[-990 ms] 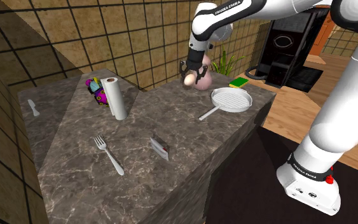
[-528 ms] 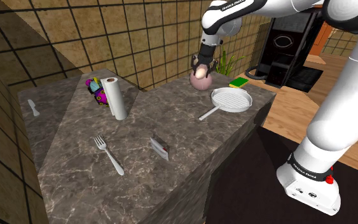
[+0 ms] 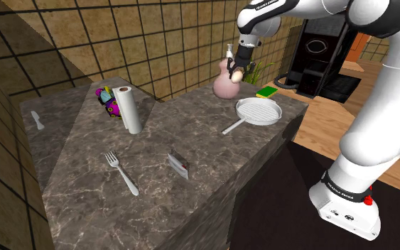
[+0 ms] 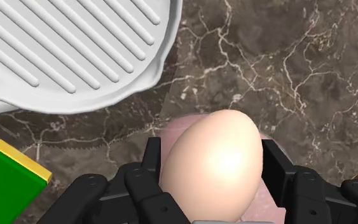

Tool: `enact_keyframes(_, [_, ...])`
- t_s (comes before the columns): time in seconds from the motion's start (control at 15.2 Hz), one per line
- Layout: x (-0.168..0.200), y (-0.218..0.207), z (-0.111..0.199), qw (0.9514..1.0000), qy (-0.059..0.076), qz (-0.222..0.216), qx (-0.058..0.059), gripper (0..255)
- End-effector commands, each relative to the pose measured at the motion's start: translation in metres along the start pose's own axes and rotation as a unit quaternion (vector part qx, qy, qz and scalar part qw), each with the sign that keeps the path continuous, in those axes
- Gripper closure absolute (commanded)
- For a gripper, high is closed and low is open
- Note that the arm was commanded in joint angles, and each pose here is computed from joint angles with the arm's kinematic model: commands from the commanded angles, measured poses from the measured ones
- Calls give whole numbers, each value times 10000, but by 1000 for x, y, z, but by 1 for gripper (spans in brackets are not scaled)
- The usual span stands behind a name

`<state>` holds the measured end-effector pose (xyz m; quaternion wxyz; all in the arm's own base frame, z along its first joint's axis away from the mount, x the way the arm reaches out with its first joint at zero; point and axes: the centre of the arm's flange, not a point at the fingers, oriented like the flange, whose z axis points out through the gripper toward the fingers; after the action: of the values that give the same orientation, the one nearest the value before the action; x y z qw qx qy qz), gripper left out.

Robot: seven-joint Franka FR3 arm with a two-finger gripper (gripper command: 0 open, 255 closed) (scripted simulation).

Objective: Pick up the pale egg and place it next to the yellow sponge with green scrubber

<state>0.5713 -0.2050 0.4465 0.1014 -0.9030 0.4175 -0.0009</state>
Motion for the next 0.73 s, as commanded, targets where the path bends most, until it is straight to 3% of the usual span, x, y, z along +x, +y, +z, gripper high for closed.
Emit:
enact_keyframes(0.0, [22,16,-6,10000,0,-8,0,255])
enact_keyframes(0.66, [119,102,-31,10000,0,-8,0,255])
